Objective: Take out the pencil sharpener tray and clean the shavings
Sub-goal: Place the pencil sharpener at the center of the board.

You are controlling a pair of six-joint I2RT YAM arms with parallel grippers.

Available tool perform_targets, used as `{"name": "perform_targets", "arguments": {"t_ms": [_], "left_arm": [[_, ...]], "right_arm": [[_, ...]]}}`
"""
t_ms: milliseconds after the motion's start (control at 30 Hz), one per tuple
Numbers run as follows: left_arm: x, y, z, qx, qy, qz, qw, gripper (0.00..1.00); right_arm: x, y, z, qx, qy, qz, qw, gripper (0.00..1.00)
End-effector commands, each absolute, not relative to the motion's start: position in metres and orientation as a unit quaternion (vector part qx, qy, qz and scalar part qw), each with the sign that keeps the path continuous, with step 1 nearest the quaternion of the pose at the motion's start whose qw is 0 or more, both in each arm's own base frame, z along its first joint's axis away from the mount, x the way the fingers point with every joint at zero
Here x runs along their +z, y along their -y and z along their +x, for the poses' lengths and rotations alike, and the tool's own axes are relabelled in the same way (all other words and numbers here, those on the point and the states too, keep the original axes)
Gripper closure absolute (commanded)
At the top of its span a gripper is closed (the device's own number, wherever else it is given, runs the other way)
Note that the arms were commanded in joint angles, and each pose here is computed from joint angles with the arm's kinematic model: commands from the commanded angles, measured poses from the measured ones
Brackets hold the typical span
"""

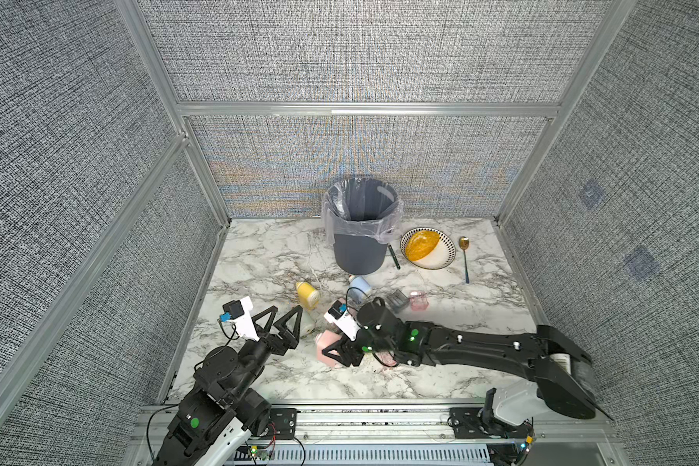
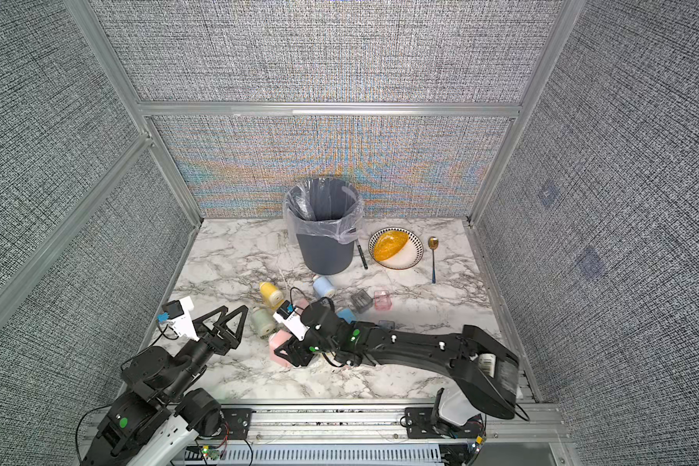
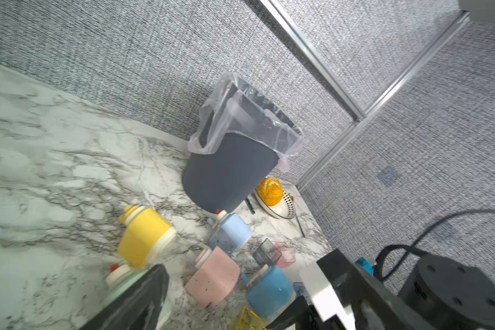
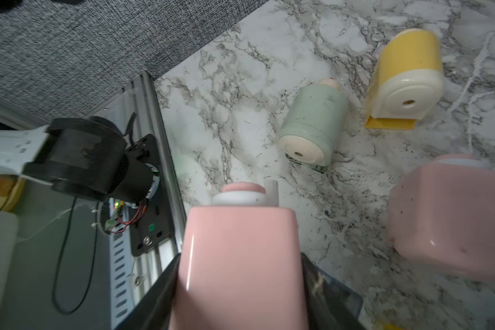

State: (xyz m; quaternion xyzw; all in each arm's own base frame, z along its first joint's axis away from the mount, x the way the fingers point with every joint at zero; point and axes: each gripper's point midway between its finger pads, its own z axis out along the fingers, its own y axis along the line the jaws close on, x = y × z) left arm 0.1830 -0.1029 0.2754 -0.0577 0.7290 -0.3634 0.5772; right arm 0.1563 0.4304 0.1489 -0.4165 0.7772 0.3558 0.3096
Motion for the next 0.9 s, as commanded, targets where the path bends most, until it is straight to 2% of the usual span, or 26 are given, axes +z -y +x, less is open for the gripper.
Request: {"name": "perform_targets", "arguments": {"t_ms": [0, 267, 533, 633, 867], "left_arm": [[0.266, 0.089, 0.187, -0.324, -0.74, -0.077, 0.584, 0.0], [0.264, 0.082, 0.182, -0.322, -0.735, -0.084, 0.591, 0.0], [0.26, 0.084, 0.183, -0.323, -0.738, -0.081, 0.587, 0.0], [0.259, 0.084, 0.183, -0.322, -0.738, -0.081, 0.587, 0.0], [0.255, 0.088, 0.187, -0.323, -0.742, -0.079, 0.582, 0.0]], "right_arm": [[0.152, -0.454, 0.177, 0.319, -0.767, -0.399, 0.389, 0.67], [0.113, -0.482, 0.178, 0.259, -0.764, -0.41, 0.425, 0.67], [0.08, -0.488, 0.18, 0.23, -0.771, -0.425, 0.414, 0.63], [0.073, -0.486, 0.177, 0.226, -0.773, -0.429, 0.408, 0.56], [0.071, -0.484, 0.172, 0.222, -0.774, -0.436, 0.403, 0.31]]}}
